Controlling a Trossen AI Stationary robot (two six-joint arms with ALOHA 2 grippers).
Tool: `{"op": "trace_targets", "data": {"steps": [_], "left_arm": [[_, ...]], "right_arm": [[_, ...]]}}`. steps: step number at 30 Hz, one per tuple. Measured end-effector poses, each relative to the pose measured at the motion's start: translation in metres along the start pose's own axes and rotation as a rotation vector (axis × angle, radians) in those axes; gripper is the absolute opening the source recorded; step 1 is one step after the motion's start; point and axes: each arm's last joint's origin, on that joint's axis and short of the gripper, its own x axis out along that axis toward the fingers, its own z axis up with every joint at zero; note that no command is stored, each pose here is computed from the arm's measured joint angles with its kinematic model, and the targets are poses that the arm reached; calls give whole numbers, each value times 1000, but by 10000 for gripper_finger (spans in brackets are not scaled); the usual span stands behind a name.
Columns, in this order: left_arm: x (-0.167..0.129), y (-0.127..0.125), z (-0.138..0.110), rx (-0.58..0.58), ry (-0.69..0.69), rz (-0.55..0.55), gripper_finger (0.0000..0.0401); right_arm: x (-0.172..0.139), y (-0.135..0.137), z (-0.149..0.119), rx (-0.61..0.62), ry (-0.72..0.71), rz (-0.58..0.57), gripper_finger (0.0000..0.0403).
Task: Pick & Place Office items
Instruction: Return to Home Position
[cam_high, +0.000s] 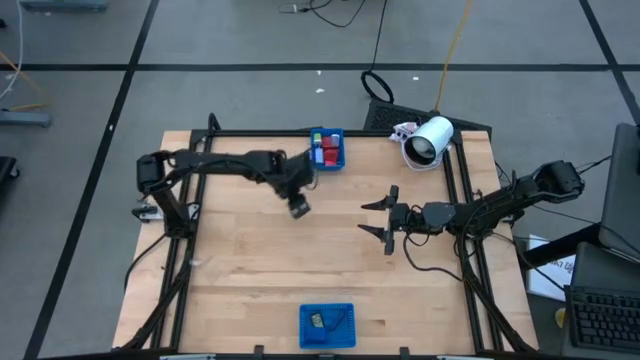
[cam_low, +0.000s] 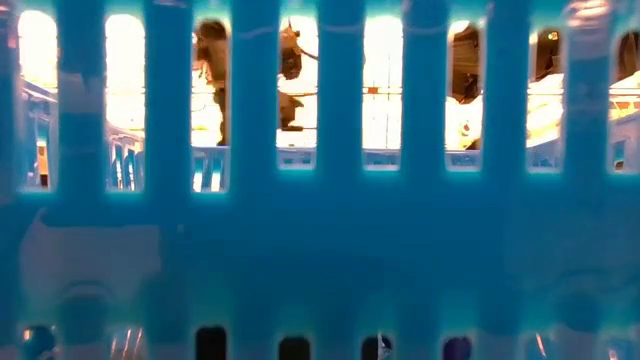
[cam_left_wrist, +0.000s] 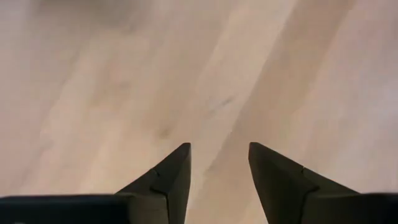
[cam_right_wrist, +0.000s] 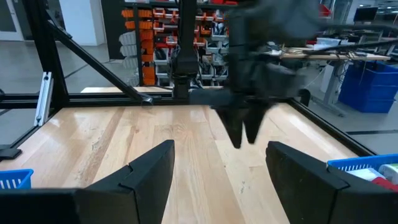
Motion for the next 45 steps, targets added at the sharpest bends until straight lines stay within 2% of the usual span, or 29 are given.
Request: {"op": "trace_targets", "data": {"steps": [2, 3, 5, 9, 13, 16, 21, 24, 34, 38, 45], "left_arm": [[-4, -13, -15, 28, -31, 109, 157], [-7, -21, -22, 48, -89, 154, 155], [-13, -36, -39, 78, -234, 175, 152], [-25, -46, -81, 146, -499, 26, 157], [-40, -38, -124, 196, -638, -163, 168], [-53, -23, -152, 186, -713, -187, 178], [-75, 0, -188, 274, -816, -193, 192], [-84, 9, -201, 228, -894, -232, 200], [-111, 27, -231, 241, -1246, -324, 204], [-100, 30, -237, 229, -1351, -363, 194], [-67, 31, -238, 226, -1363, -367, 178]], "right_arm": [[0, 0, 0, 0, 0, 0, 242], [0, 0, 0, 0, -1, 0, 242], [0, 0, 0, 0, -1, 0, 242], [0, 0, 0, 0, -1, 0, 242], [0, 0, 0, 0, 0, -1, 242], [0, -1, 0, -1, -1, -5, 242], [1, -3, 0, 0, 0, -13, 242], [1, -3, 0, 9, 0, -10, 242], [1, -3, 0, 8, 2, -11, 242], [1, -3, 0, 8, 2, -11, 242], [1, -3, 0, 15, 0, -10, 242]]}}
